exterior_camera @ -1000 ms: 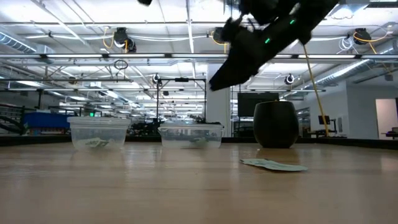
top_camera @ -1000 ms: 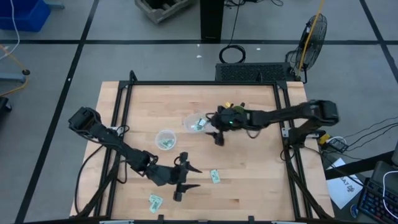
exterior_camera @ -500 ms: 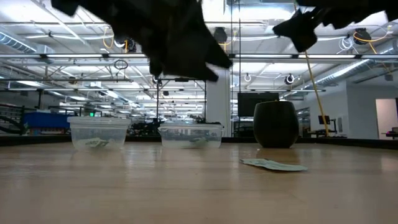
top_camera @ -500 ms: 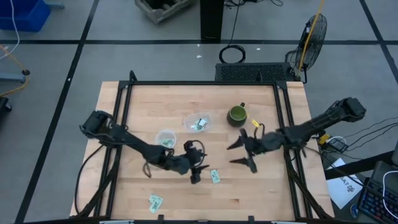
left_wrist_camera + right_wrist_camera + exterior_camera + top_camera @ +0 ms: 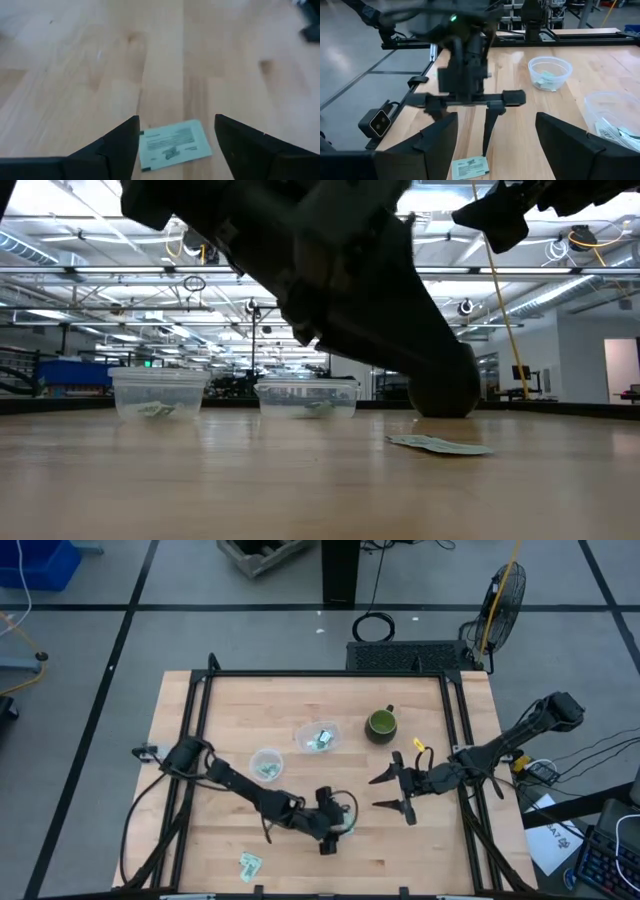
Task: Pick and place Stevia / Truvia into bins
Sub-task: Put the stevia packet into the round container
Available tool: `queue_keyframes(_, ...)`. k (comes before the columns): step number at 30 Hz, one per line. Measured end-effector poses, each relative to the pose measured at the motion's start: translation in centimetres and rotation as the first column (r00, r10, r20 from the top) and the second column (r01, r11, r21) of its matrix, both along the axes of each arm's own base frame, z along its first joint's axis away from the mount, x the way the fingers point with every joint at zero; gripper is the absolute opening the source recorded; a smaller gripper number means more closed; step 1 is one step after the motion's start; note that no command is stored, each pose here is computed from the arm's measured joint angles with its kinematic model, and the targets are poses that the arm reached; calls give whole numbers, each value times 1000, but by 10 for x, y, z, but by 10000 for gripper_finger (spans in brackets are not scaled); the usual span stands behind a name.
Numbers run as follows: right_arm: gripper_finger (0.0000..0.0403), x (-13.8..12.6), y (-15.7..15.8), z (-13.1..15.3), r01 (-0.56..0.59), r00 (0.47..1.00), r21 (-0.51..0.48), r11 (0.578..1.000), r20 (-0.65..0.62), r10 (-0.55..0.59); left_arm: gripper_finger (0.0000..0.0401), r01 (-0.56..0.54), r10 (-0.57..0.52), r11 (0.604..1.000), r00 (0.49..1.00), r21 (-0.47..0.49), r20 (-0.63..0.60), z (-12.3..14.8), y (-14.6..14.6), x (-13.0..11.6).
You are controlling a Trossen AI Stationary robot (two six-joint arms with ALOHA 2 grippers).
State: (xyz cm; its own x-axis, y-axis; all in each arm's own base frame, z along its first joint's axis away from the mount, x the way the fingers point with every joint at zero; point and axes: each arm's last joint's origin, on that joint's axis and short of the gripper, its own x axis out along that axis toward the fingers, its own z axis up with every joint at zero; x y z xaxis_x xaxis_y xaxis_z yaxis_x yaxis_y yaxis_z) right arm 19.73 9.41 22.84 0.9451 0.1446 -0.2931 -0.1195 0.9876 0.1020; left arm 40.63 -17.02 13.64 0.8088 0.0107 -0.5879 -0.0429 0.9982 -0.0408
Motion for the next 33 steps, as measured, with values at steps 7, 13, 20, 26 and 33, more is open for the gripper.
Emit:
queue_keyframes(7, 258, 0, 0, 0, 0, 1000, 1, 1000, 1, 0, 319, -30, 30, 1000, 999, 4, -13, 4, -6, 2)
queue_keyframes(13, 258, 0, 0, 0, 3, 1000, 14, 1000, -3, -3, 322, -27, 26, 999, 998, -26, -60, -12, -1, 5)
queue_keyframes(20, 258, 0, 0, -1, 3, 1000, 9, 1000, -9, -3, 300, -6, 1, 998, 996, -59, -84, -23, 1, 8)
queue_keyframes(26, 258, 0, -1, -1, 27, 1000, 0, 1000, -6, -27, 283, 33, -35, 999, 994, -23, -106, -34, 0, 8)
queue_keyframes(33, 258, 0, -1, -1, 29, 1000, -5, 1000, -7, -29, 258, 28, -30, 999, 993, -25, -111, -42, 2, 10)
